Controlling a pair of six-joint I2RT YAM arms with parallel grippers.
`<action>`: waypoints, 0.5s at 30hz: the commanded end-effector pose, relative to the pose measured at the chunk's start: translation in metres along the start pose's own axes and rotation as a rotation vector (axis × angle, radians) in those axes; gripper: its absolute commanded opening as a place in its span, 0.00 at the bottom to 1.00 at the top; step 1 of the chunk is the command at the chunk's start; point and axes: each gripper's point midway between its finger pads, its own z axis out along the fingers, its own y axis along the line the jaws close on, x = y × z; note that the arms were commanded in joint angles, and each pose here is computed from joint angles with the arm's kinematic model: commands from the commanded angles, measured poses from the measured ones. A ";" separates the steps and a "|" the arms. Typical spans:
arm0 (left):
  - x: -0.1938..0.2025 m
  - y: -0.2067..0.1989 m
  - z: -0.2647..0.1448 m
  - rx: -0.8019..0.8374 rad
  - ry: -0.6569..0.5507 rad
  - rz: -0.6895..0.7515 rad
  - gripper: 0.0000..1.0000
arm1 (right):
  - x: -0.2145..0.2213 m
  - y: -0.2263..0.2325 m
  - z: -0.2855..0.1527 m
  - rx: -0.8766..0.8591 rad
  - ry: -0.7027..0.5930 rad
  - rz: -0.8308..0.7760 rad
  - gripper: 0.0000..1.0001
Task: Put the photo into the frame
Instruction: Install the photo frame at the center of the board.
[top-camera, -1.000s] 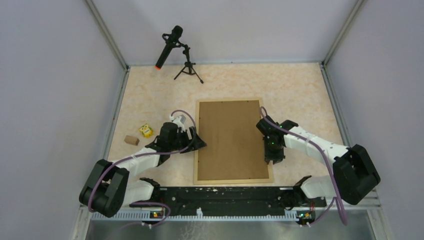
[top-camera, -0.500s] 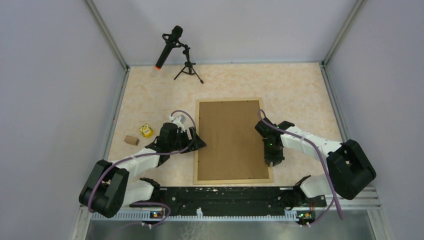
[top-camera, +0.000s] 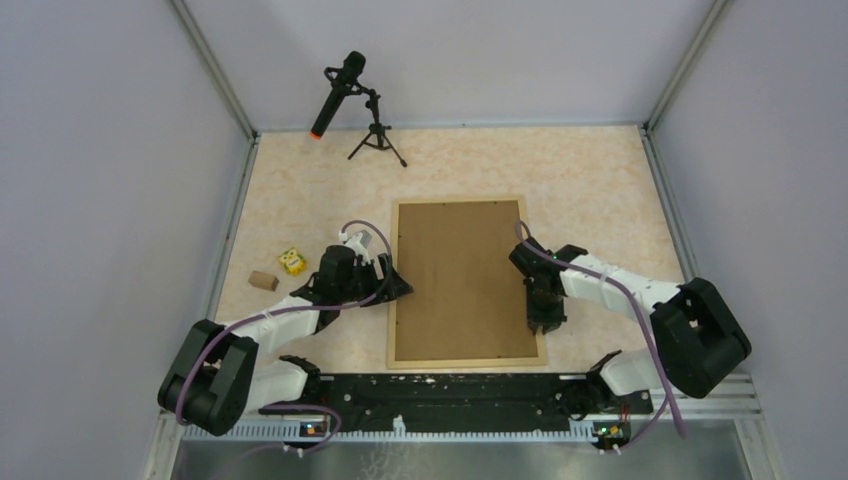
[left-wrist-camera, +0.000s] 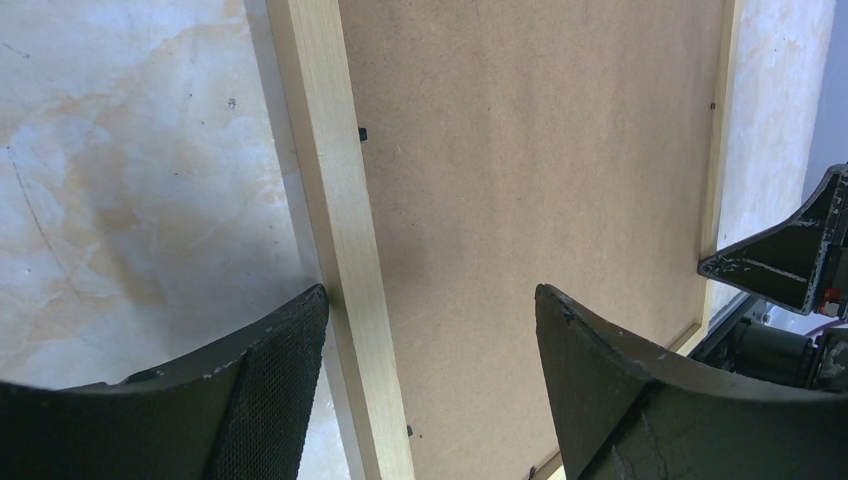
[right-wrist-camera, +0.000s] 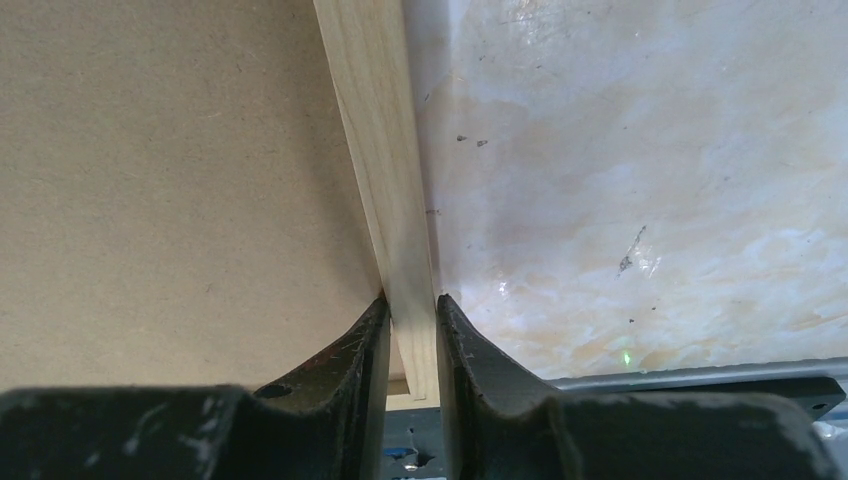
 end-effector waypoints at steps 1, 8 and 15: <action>0.011 0.009 -0.002 -0.026 0.028 -0.002 0.80 | 0.008 0.001 0.013 0.005 0.025 0.001 0.23; 0.011 0.010 -0.002 -0.026 0.027 -0.002 0.80 | 0.002 0.004 0.021 0.016 0.017 -0.003 0.23; 0.012 0.009 -0.002 -0.024 0.029 -0.002 0.80 | -0.008 0.048 0.044 -0.199 -0.018 0.004 0.25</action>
